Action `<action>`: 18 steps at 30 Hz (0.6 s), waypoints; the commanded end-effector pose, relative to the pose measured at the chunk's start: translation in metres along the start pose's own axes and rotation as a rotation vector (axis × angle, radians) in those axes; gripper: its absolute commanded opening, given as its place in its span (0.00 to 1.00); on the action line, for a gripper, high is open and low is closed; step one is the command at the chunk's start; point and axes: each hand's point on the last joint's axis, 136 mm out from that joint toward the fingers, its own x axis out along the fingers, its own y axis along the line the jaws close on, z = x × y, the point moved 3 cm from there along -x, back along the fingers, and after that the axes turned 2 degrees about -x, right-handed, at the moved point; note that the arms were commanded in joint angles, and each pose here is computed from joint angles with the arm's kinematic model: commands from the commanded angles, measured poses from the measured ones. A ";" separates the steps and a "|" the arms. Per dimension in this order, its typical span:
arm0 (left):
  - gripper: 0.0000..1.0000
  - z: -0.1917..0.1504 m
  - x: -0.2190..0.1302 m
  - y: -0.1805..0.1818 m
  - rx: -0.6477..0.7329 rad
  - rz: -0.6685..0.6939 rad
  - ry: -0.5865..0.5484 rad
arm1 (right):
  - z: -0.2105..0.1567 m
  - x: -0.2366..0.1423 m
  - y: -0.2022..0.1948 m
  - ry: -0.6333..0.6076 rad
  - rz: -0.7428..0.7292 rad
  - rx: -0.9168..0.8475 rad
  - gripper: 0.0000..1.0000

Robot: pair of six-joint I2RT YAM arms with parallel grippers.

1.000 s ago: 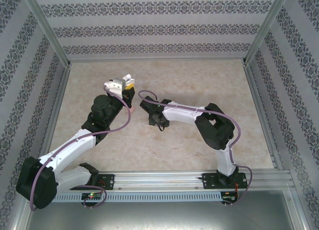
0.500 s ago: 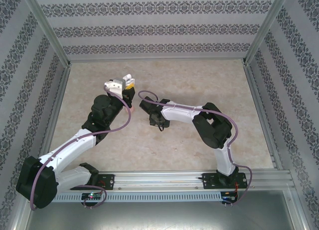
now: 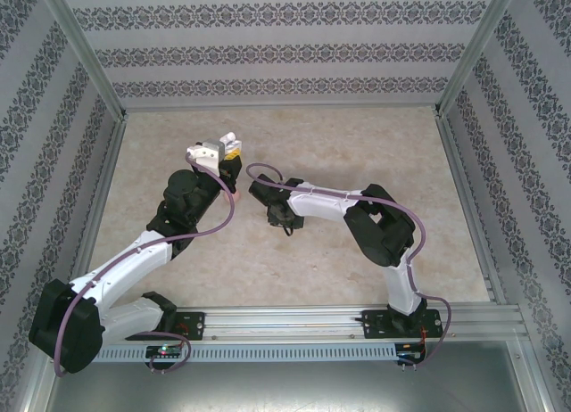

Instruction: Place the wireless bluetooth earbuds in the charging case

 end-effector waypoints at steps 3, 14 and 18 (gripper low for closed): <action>0.00 0.019 0.002 0.000 -0.016 -0.013 -0.066 | -0.011 0.004 0.004 0.014 -0.003 -0.018 0.32; 0.00 0.020 0.000 -0.001 -0.020 -0.014 -0.065 | -0.009 0.002 0.005 -0.006 0.013 -0.021 0.18; 0.00 0.022 -0.002 -0.001 -0.016 -0.016 -0.073 | -0.003 -0.007 0.005 -0.051 0.039 -0.013 0.17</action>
